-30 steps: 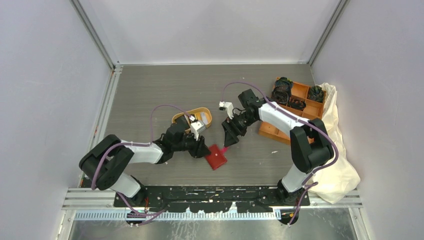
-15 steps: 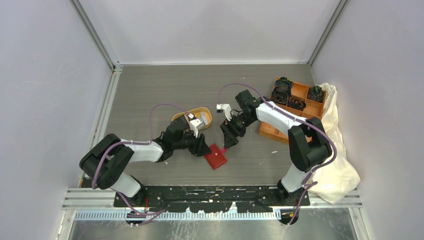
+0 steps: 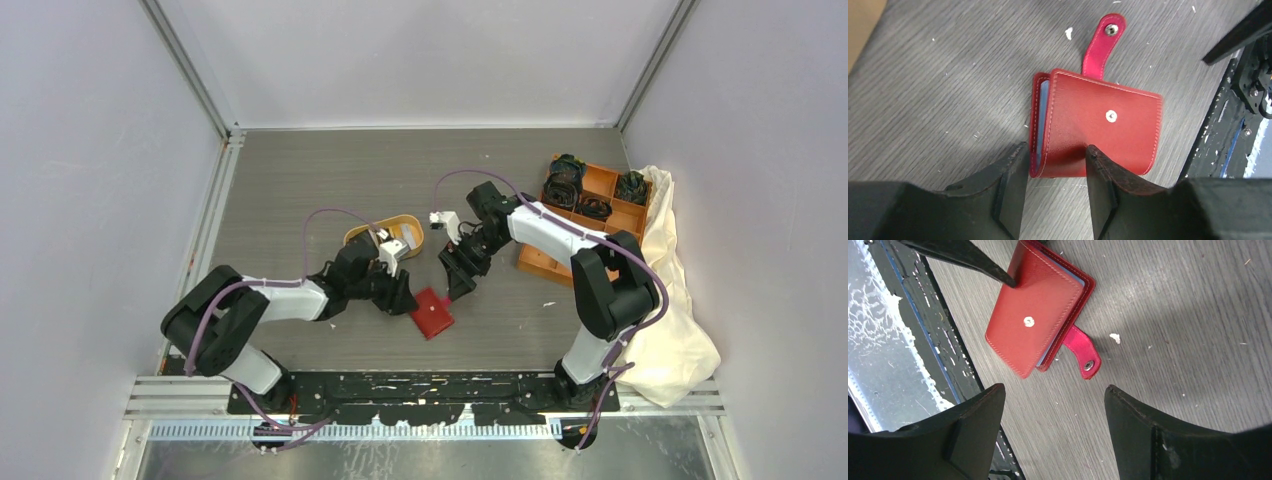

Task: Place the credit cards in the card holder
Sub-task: Close the card holder at the center of the board.

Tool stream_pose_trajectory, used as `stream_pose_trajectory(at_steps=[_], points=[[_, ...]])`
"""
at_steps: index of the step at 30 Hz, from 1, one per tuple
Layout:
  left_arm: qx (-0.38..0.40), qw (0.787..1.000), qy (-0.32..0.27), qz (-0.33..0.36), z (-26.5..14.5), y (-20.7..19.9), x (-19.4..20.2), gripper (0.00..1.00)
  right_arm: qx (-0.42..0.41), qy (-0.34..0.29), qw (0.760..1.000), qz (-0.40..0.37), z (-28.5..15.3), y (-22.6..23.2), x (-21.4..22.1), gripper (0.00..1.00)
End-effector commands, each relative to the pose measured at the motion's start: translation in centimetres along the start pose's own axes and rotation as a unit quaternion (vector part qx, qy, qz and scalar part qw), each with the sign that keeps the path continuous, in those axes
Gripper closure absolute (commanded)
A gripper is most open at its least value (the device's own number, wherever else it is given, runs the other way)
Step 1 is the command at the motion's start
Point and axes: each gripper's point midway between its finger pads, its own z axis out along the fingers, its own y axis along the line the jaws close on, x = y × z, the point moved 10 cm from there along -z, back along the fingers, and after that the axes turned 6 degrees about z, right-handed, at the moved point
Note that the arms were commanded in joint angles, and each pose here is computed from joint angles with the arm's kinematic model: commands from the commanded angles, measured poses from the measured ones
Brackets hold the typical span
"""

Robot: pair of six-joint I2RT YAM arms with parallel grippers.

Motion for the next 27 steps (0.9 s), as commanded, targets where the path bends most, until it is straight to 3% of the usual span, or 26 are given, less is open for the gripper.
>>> stream_pose_trajectory(at_steps=[1,5,8,11,17,21,27], points=[[0.016,1.000,0.001,0.004,0.8,0.3,-1.1,0.55,-0.002,-0.009,1.000,-0.019,-0.5,0.3,-1.0,0.22],[0.019,1.000,0.011,-0.011,1.2,0.3,-0.9,0.64,-0.002,-0.006,1.000,-0.019,-0.5,0.3,-1.0,0.22],[0.018,0.999,0.015,-0.036,1.5,0.3,-0.7,0.86,-0.001,-0.003,1.000,-0.017,-0.4,0.2,-1.0,0.22],[0.016,0.998,0.012,-0.066,1.7,0.2,-0.5,0.99,0.006,0.000,1.000,-0.017,-0.4,0.0,-1.0,0.22],[-0.052,0.985,-0.009,-0.161,1.5,0.0,0.7,1.00,0.070,-0.007,0.998,0.005,-0.9,-0.9,-1.5,0.22],[-0.128,0.952,-0.035,-0.275,0.9,-0.6,1.7,1.00,0.078,-0.011,0.997,0.017,-0.7,-1.2,-1.6,0.27],[-0.180,0.931,-0.091,-0.304,0.8,-2.5,2.5,1.00,0.080,-0.015,0.996,0.028,-0.2,-1.6,-1.9,0.34]])
